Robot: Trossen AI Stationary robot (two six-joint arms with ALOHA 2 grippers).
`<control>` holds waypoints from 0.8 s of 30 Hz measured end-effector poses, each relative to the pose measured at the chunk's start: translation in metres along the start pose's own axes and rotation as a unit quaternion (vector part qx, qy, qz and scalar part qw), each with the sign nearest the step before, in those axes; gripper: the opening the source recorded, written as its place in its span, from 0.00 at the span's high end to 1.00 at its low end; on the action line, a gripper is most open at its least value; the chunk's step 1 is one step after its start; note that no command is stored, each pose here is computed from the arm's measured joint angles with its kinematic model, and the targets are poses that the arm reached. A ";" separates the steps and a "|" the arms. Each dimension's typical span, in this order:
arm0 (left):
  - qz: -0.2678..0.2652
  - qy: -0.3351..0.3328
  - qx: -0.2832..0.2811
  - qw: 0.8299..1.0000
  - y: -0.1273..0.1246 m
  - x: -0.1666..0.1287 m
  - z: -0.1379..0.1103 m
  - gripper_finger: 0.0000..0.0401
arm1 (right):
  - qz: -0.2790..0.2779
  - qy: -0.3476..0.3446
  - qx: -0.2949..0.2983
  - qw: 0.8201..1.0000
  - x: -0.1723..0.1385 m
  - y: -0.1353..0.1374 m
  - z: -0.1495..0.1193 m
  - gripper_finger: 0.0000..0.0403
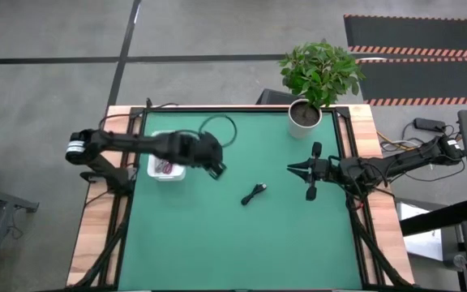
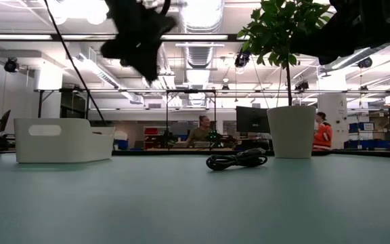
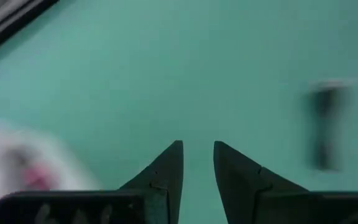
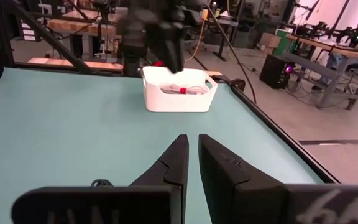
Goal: Pick and place USB-C Cables
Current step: Put the black charger cable into the white bin
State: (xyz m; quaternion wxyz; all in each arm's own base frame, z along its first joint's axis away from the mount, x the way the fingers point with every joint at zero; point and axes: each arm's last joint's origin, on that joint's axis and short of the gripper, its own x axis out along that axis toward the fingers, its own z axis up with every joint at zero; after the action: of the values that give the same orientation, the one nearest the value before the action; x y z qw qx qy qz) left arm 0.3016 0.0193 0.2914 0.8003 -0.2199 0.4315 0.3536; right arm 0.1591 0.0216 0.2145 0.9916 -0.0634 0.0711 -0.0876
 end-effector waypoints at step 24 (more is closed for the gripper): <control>-0.200 -0.253 0.081 0.943 -0.116 -0.032 -0.046 0.82 | 0.000 -0.004 0.001 1.000 0.000 0.000 0.004 0.93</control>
State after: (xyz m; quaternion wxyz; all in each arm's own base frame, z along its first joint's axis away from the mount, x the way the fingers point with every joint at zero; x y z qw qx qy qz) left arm 0.3528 -0.0989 0.2996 0.9526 -0.1393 0.1886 0.1940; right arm 0.1596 0.0217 0.2180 0.9919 -0.0630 0.0675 -0.0878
